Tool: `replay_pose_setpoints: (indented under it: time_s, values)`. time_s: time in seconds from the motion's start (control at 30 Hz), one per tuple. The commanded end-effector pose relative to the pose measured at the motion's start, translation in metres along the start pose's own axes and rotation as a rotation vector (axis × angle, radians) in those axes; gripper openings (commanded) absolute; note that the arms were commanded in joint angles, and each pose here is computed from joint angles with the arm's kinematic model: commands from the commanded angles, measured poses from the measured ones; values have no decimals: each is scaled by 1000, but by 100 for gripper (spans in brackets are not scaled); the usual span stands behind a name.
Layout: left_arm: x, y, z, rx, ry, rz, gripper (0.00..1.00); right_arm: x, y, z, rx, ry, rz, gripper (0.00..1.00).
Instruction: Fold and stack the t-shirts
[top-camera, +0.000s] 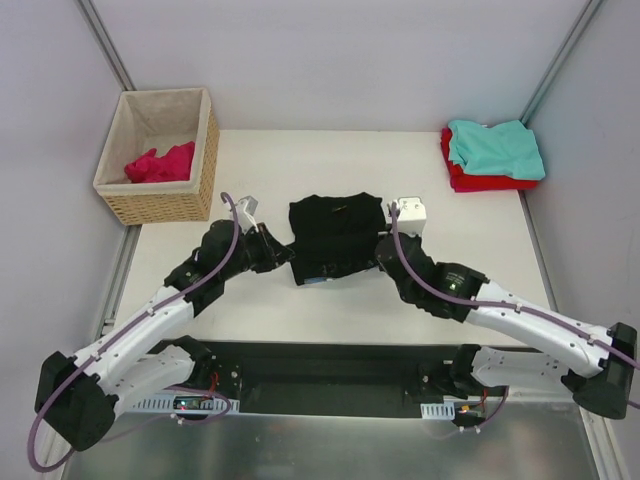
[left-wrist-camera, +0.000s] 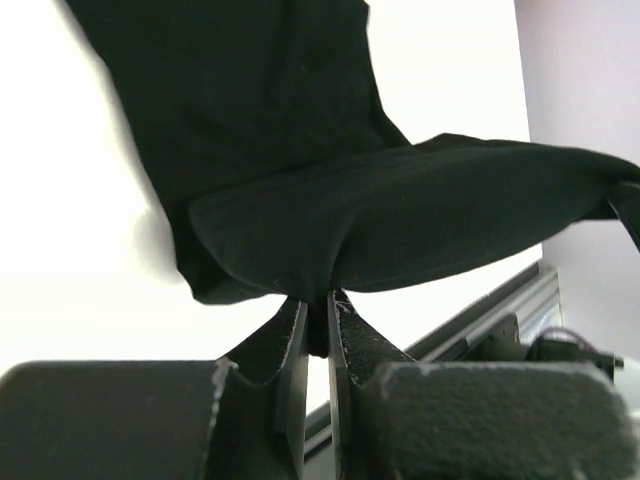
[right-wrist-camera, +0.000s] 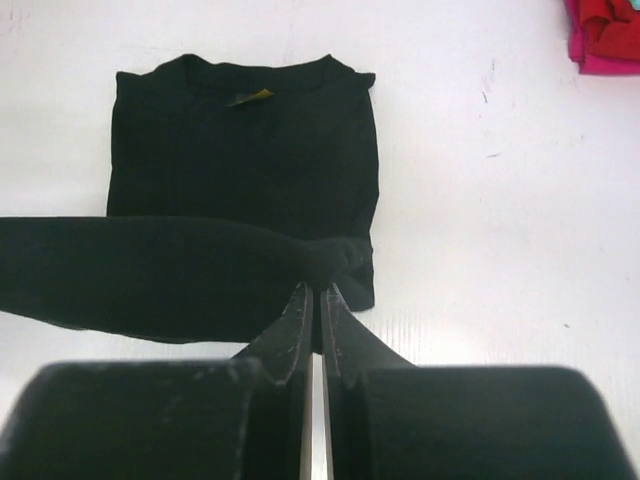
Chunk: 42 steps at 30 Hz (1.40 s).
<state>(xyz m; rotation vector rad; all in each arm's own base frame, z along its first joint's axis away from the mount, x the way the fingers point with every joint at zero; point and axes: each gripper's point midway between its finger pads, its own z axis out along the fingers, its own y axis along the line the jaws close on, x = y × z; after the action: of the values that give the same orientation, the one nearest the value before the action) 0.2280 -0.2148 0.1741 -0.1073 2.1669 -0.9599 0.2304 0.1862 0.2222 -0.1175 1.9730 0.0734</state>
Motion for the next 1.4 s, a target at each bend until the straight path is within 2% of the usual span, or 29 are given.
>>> replay_pose_setpoints:
  time_s: [0.0, 0.23, 0.67, 0.87, 0.9, 0.97, 1.0, 1.03, 1.13, 1.2, 1.23, 1.27, 1.37]
  values:
    - [-41, -8, 9, 51, -85, 38, 1, -31, -3, 24, -17, -51, -2, 1]
    - [-73, -12, 37, 52, -100, 50, 1, -29, 7, 71, -32, -12, 15, 1]
    - [-106, -16, 104, 69, -39, 44, 1, -32, -32, 150, 48, 34, 111, 1]
    - [-104, 1, 138, 52, -2, 8, 0, -17, -42, 196, 45, 102, 139, 1]
    - [-102, 8, 145, 41, 6, -8, 0, -22, -38, 203, 25, 101, 158, 1]
    - [-101, 15, 150, 33, 12, -25, 0, -3, -36, 223, 24, 158, 165, 1]
    - [-99, 21, 155, 25, 22, -39, 0, -11, -28, 230, -3, 155, 174, 1]
    - [-102, 26, 157, 19, 17, -44, 0, 5, -26, 242, -1, 198, 168, 1]
    - [-106, 38, 162, 2, 18, -67, 0, 1, -14, 262, -44, 217, 209, 1]
    - [-109, 45, 165, -8, 15, -82, 0, 15, -9, 276, -59, 258, 225, 1]
    - [-113, 49, 164, -10, 11, -91, 0, 4, -6, 282, -71, 241, 232, 1]
    - [-115, 51, 164, -10, 9, -95, 0, 13, -6, 290, -68, 264, 233, 1]
    - [-120, 58, 164, -18, 2, -104, 0, 6, 0, 300, -79, 250, 237, 1]
